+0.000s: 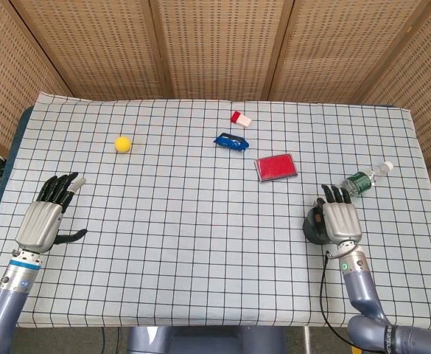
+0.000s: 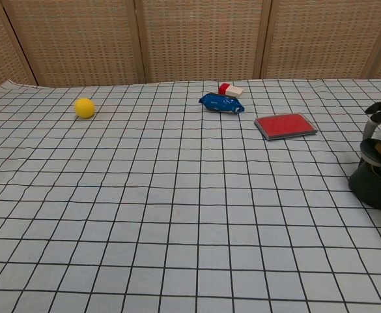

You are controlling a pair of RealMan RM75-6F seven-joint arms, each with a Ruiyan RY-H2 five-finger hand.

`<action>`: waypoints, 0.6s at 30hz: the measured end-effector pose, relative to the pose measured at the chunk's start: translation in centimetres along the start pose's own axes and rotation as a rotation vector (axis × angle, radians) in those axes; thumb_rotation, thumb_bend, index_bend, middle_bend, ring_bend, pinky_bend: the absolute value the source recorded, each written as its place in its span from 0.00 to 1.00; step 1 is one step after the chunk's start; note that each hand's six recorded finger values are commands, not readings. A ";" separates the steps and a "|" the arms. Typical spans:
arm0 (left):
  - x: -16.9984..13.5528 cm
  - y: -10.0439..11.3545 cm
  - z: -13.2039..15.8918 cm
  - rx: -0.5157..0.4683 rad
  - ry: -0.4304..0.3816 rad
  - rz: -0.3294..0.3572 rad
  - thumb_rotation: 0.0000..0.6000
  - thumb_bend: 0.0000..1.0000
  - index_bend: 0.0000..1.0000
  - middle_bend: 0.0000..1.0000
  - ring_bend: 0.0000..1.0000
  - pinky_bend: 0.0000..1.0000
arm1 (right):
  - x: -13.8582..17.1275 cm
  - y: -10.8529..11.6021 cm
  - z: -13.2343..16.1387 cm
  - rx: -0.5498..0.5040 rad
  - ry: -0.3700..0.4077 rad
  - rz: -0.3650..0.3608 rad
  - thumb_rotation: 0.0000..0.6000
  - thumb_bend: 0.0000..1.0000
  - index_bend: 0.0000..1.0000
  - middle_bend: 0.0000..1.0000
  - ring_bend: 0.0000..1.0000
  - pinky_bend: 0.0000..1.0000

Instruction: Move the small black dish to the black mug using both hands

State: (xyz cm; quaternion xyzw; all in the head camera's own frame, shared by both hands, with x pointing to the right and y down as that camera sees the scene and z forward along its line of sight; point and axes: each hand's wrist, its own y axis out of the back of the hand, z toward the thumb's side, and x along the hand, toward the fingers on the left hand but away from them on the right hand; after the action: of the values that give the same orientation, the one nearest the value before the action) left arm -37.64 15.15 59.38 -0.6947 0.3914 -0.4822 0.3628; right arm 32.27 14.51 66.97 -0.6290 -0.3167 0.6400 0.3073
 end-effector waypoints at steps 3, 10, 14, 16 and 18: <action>0.0 0.0 0.0 0.001 0.000 0.000 1.00 0.12 0.08 0.00 0.00 0.00 | 0.0 -0.2 -0.3 -0.002 -0.006 0.006 1.00 0.45 0.45 0.12 0.00 0.00; 0.0 -0.1 0.1 0.003 -0.004 -0.004 1.00 0.12 0.09 0.00 0.00 0.00 | 0.1 -0.3 -0.5 0.003 -0.009 0.005 1.00 0.45 0.45 0.11 0.00 0.00; 0.0 -0.1 0.1 0.003 -0.003 -0.004 1.00 0.12 0.09 0.00 0.00 0.00 | 0.1 -0.2 -0.7 0.014 -0.013 0.005 1.00 0.45 0.45 0.11 0.00 0.00; 0.0 -0.1 0.1 0.003 -0.003 -0.004 1.00 0.12 0.09 0.00 0.00 0.00 | 0.2 -0.2 -0.8 0.020 -0.017 0.007 1.00 0.44 0.44 0.10 0.00 0.00; 0.0 -0.1 0.1 0.003 -0.004 -0.004 1.00 0.12 0.09 0.00 0.00 0.00 | 0.3 -0.2 -0.9 0.023 -0.020 0.013 1.00 0.42 0.42 0.08 0.00 0.00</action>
State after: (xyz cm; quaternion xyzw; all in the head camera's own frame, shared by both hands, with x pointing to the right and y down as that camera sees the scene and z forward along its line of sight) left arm -37.54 15.23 59.47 -0.6957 0.3886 -0.4823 0.3639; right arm 33.17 14.92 66.97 -0.6208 -0.3084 0.6520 0.3073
